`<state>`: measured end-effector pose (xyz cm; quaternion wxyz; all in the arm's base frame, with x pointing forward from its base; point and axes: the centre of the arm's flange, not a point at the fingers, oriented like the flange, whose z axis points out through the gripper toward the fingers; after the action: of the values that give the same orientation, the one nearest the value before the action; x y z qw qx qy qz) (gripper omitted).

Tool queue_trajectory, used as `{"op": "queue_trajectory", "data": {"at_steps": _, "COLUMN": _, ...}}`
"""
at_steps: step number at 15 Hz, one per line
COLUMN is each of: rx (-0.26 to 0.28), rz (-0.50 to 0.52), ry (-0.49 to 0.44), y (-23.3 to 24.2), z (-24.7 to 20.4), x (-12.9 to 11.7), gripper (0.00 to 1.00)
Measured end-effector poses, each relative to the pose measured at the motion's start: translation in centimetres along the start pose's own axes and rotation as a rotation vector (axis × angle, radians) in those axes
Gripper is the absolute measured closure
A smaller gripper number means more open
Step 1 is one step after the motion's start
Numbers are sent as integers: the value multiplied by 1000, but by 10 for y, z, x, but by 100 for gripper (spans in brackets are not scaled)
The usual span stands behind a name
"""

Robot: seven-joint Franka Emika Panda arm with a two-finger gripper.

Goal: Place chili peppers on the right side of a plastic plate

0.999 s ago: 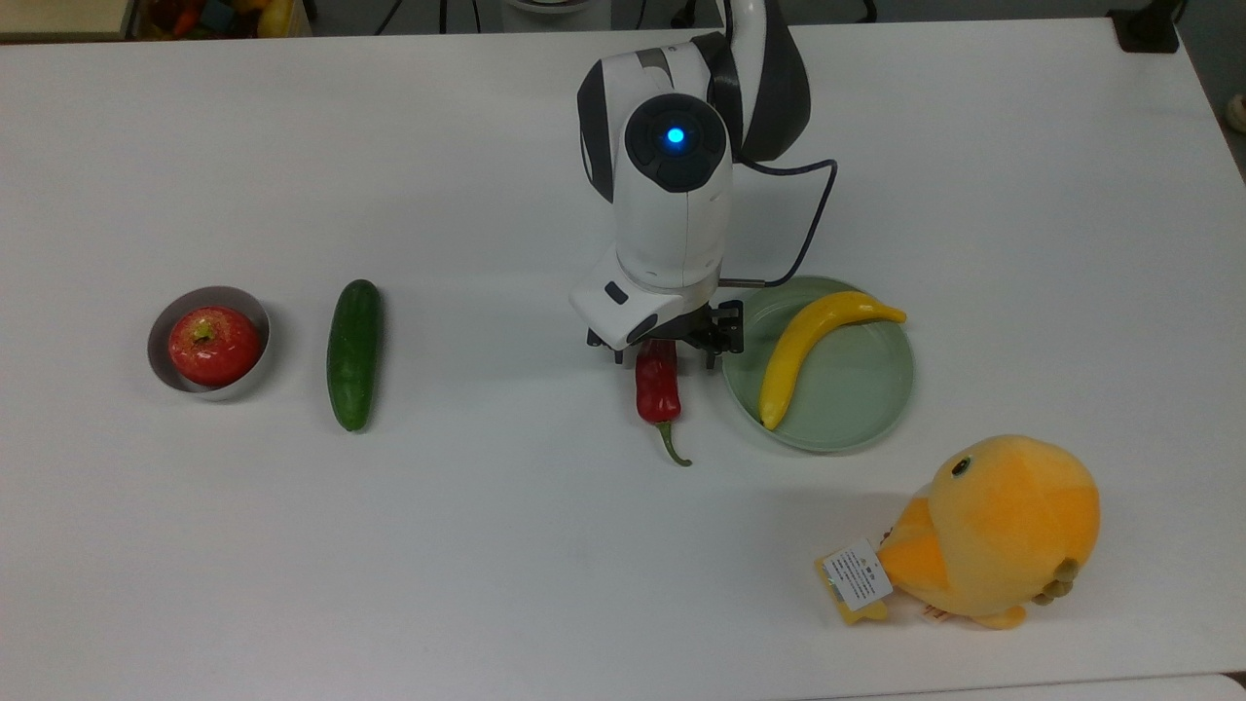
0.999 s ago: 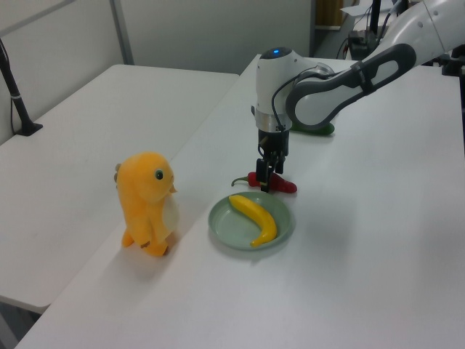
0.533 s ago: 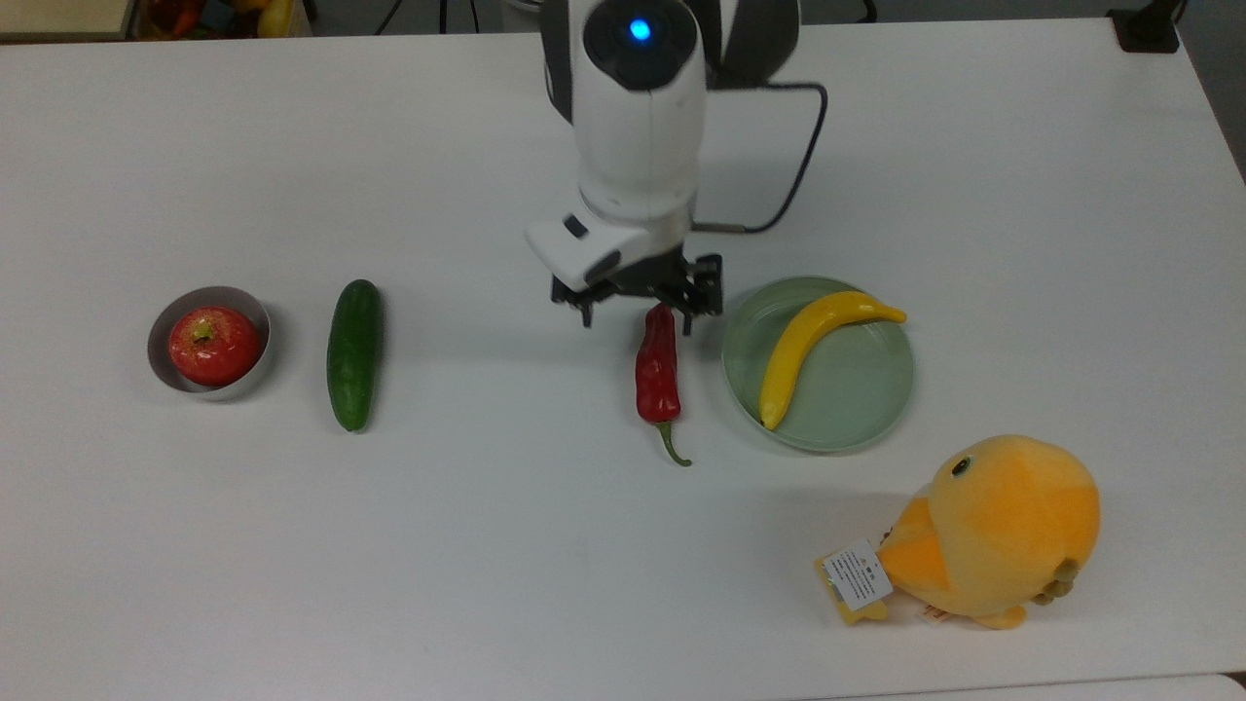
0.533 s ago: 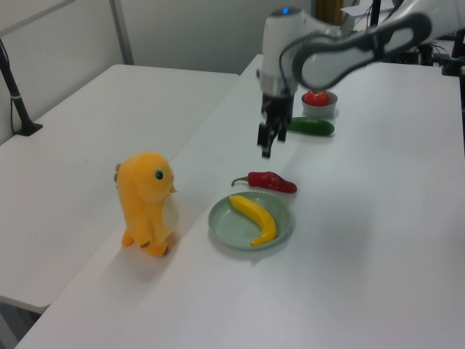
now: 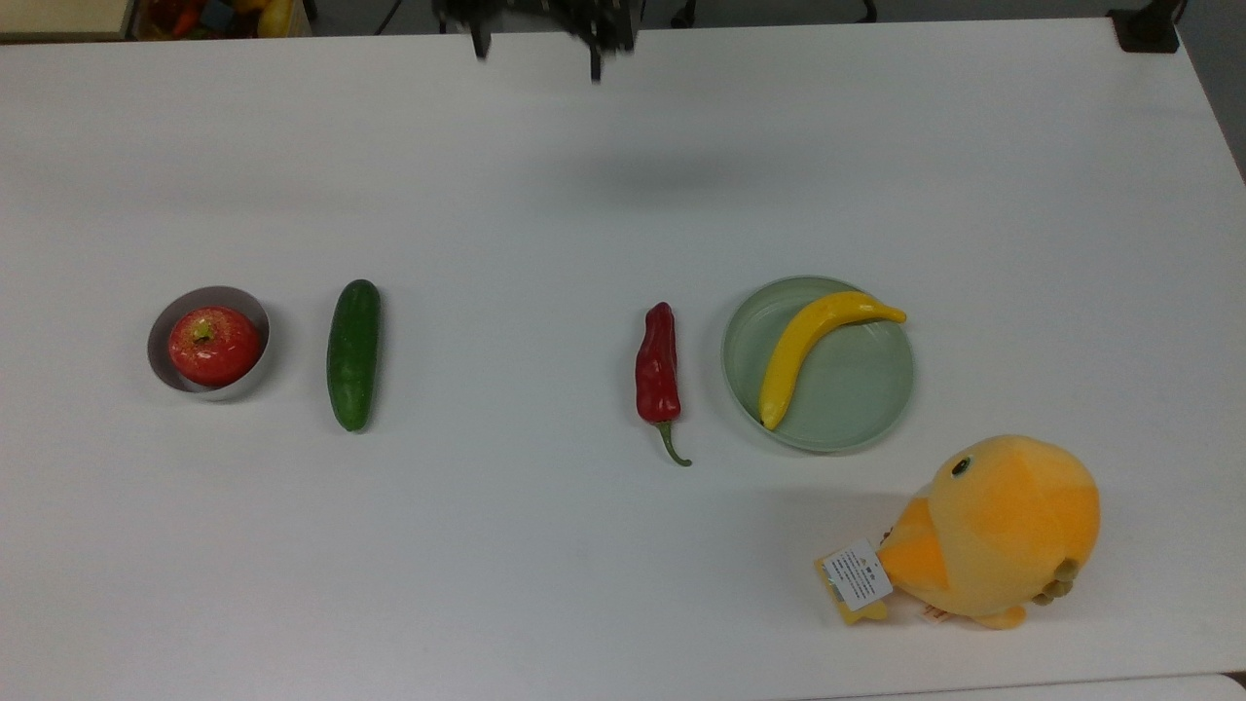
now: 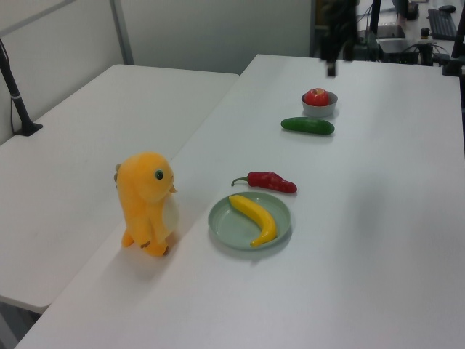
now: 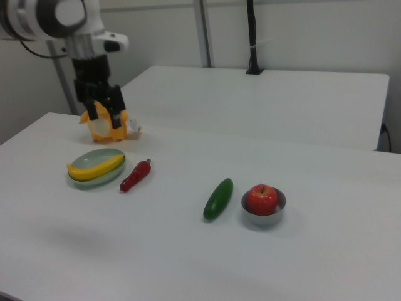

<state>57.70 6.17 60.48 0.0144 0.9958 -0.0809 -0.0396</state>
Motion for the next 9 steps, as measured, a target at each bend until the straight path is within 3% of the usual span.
{"op": "queue_trajectory", "data": {"at_steps": 6, "rx": 0, "rz": 22, "ry": 14, "y": 26, "z": -29, "x": -59, "gripper": 0}}
{"op": "queue_trajectory", "data": {"at_steps": 9, "rx": 11, "rz": 12, "ry": 38, "y": 30, "z": -27, "x": -61, "gripper": 0}}
